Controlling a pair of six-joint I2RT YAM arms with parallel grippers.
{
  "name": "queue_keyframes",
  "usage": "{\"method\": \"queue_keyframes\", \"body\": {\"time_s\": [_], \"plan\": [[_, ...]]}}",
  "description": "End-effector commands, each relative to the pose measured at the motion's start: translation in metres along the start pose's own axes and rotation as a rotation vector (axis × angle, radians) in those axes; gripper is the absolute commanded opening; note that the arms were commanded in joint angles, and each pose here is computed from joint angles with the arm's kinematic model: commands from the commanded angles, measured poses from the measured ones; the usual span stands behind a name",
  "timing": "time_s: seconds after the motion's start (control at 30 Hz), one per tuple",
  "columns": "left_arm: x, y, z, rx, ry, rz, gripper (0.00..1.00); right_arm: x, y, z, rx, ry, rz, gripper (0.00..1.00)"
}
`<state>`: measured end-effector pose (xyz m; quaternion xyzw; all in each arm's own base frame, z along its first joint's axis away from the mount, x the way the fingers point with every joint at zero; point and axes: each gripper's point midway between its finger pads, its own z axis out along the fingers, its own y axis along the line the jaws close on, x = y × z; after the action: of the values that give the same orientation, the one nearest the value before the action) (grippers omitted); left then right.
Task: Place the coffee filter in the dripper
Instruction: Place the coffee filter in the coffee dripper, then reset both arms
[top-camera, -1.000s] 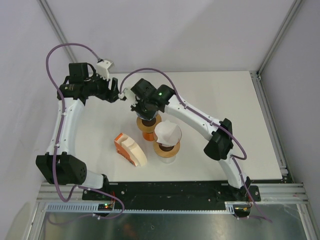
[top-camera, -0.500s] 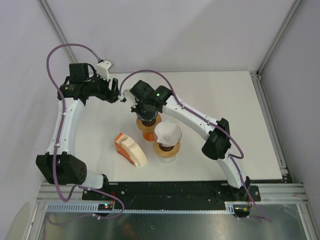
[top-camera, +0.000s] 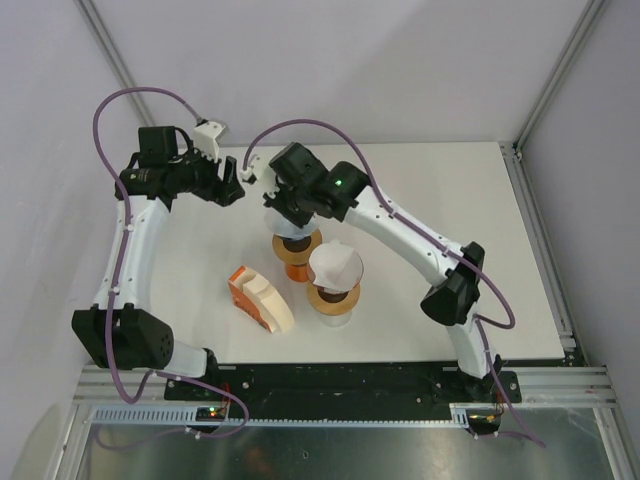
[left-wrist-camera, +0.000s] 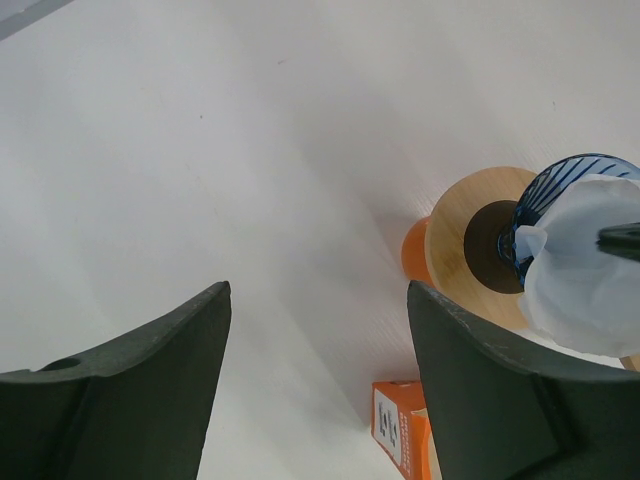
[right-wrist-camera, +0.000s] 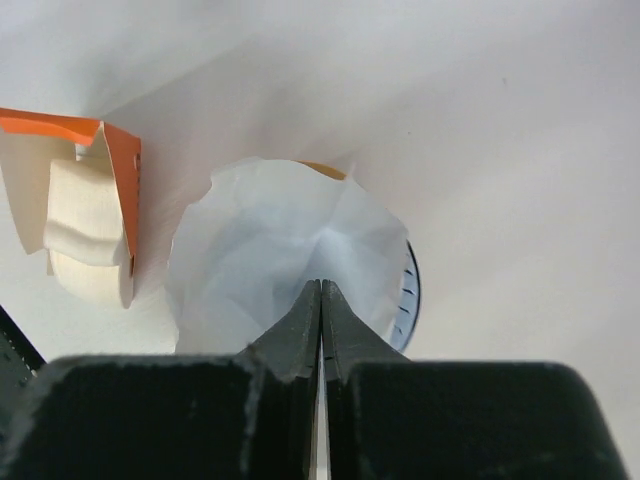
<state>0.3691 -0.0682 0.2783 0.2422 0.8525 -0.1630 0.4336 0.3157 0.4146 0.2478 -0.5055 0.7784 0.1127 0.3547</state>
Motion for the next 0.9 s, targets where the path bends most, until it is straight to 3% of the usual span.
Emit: {"method": "queue_keyframes", "body": {"time_s": [0.0,0.23,0.4,0.47,0.57,0.77,0.87], "plan": [[-0.011,0.000,-0.007,-0.001,-0.046,0.037,0.76,-0.017,-0.010,-0.027,0.046,-0.072,-0.009,0.00],[-0.011,-0.001,-0.008,-0.002,-0.048,0.039,0.77,-0.030,-0.013,-0.043,0.063,-0.120,0.003,0.03],[-0.010,0.002,-0.008,-0.015,-0.043,0.042,0.79,-0.057,-0.023,-0.089,0.099,-0.272,0.049,0.22],[-0.010,0.005,-0.008,-0.033,-0.040,0.046,0.88,-0.058,-0.035,-0.105,0.125,-0.319,0.093,0.28],[-0.009,0.013,-0.006,-0.073,-0.042,0.051,0.98,-0.041,-0.069,-0.121,0.189,-0.353,0.200,0.40],[-0.006,0.041,0.005,-0.200,-0.081,0.062,1.00,0.021,-0.135,-0.166,0.266,-0.466,0.441,0.69],[0.001,0.064,0.013,-0.287,-0.125,0.059,1.00,0.071,-0.171,-0.175,0.377,-0.466,0.581,0.76]]}}
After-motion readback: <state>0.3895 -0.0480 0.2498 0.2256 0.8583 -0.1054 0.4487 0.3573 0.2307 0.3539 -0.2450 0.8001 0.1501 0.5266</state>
